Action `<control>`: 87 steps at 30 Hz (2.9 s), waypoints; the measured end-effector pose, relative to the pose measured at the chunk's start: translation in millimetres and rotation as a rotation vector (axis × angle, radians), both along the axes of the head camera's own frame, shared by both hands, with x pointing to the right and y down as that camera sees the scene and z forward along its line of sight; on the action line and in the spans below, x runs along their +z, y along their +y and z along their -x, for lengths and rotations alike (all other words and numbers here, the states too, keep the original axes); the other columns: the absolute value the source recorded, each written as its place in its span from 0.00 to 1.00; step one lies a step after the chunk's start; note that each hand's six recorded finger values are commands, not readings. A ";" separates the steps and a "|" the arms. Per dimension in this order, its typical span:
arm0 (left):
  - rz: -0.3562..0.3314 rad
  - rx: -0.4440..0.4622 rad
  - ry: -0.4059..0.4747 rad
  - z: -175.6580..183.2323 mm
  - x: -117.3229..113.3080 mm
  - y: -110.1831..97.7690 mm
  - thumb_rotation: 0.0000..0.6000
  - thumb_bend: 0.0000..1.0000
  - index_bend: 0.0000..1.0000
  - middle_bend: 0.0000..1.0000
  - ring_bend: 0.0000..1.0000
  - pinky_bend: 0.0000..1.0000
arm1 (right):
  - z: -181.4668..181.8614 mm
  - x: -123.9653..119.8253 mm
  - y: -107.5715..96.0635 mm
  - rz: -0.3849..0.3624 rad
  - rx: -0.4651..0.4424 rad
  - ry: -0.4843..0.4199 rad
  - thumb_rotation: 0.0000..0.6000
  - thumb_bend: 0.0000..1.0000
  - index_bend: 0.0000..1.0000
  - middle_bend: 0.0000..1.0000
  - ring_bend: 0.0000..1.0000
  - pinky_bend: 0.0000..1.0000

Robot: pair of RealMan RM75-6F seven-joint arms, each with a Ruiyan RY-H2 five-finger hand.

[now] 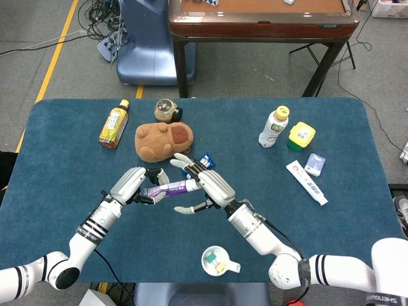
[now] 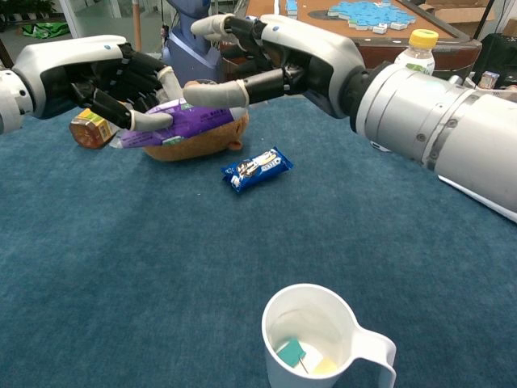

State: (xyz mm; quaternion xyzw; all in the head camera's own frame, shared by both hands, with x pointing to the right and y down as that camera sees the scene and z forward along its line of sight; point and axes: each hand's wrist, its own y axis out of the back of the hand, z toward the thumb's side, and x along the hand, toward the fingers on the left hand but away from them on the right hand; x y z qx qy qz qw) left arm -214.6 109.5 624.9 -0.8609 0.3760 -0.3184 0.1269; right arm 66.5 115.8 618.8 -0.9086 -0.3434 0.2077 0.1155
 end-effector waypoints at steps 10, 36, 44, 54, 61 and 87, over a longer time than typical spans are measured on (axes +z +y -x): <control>-0.003 -0.005 0.013 -1.7 -1.8 -1.0 1.00 0.40 0.62 0.68 0.47 0.42 | 6.9 2.8 -1.6 0.059 0.033 -0.086 0.79 0.00 0.00 0.00 0.00 0.00; 0.003 -0.011 0.036 -6.7 -4.9 -5.4 1.00 0.40 0.62 0.68 0.47 0.42 | 19.6 5.2 -2.9 0.150 0.084 -0.266 0.78 0.00 0.00 0.00 0.00 0.00; 0.010 -0.010 0.037 -9.0 -3.2 -6.0 1.00 0.40 0.62 0.68 0.47 0.42 | 24.0 1.7 -4.1 0.139 0.072 -0.288 0.78 0.00 0.00 0.00 0.00 0.00; 0.006 -0.011 0.035 -10.0 -2.8 -7.9 1.00 0.40 0.62 0.68 0.47 0.42 | 30.4 -1.2 -2.3 0.136 0.048 -0.296 0.78 0.00 0.00 0.00 0.00 0.00; 0.004 -0.015 0.038 -10.5 -2.6 -9.8 1.00 0.40 0.63 0.68 0.47 0.42 | 31.5 -3.2 0.5 0.134 0.040 -0.300 0.78 0.00 0.00 0.00 0.00 0.00; -0.060 0.076 -0.017 7.0 7.0 5.4 1.00 0.40 0.63 0.68 0.47 0.42 | -7.4 -20.8 -15.6 0.007 0.011 -0.203 0.78 0.00 0.00 0.00 0.00 0.00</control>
